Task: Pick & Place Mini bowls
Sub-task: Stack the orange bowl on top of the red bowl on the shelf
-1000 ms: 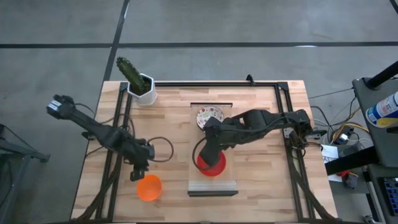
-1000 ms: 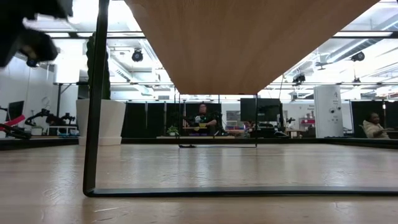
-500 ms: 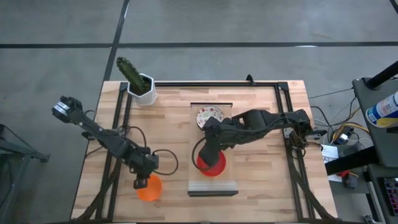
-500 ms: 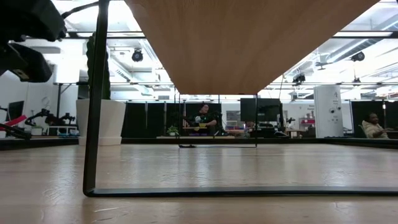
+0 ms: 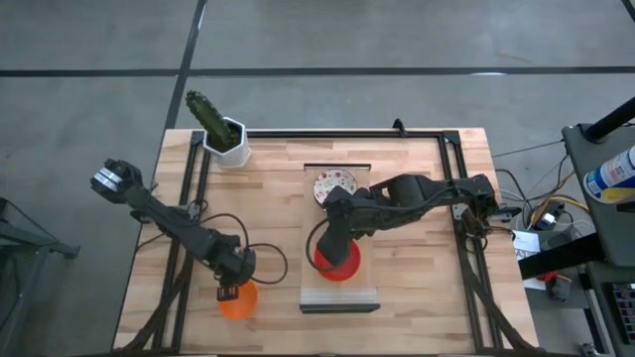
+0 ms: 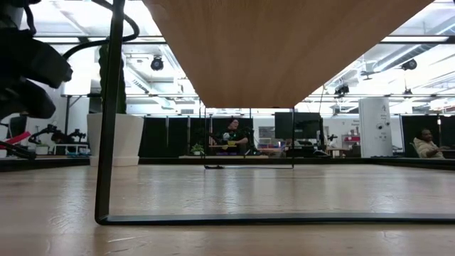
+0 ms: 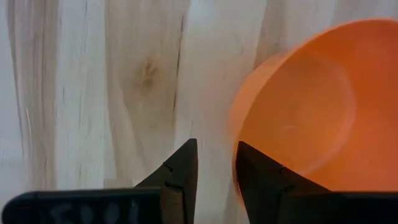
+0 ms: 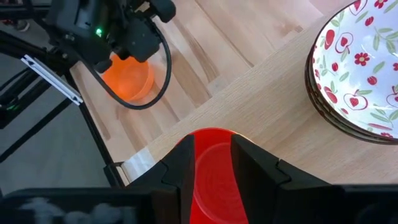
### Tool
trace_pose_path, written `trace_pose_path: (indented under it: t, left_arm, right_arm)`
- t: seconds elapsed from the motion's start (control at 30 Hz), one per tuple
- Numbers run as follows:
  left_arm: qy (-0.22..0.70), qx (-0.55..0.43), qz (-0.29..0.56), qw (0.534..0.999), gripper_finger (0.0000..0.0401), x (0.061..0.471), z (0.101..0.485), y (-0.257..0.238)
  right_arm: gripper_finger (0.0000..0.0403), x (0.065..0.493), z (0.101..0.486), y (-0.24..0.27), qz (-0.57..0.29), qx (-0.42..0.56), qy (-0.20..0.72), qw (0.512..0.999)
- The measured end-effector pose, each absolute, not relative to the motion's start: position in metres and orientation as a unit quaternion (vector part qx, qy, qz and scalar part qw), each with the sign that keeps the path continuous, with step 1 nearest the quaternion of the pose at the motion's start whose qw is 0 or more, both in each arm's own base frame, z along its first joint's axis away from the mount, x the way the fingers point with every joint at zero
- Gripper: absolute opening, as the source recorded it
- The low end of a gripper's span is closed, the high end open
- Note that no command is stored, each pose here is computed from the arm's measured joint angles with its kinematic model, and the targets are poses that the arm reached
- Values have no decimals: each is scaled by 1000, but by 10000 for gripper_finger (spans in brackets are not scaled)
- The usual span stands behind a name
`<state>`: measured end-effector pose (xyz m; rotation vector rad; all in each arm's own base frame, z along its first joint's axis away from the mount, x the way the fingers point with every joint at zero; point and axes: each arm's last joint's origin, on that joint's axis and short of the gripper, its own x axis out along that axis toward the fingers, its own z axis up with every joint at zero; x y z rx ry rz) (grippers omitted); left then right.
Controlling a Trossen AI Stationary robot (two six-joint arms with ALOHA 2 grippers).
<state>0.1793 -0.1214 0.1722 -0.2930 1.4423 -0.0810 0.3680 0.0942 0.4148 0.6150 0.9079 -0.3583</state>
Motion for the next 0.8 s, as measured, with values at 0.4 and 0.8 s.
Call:
trace_pose_path:
  t: [0.4, 0.8]
  left_arm:
    - [656, -143, -47, 740, 5, 180, 173, -123]
    - [612, -210, -51, 761, 1, 171, 206, -117]
  right_arm:
    - [87, 368, 415, 94, -168, 288, 430, 839]
    - [68, 368, 415, 94, -166, 284, 430, 841]
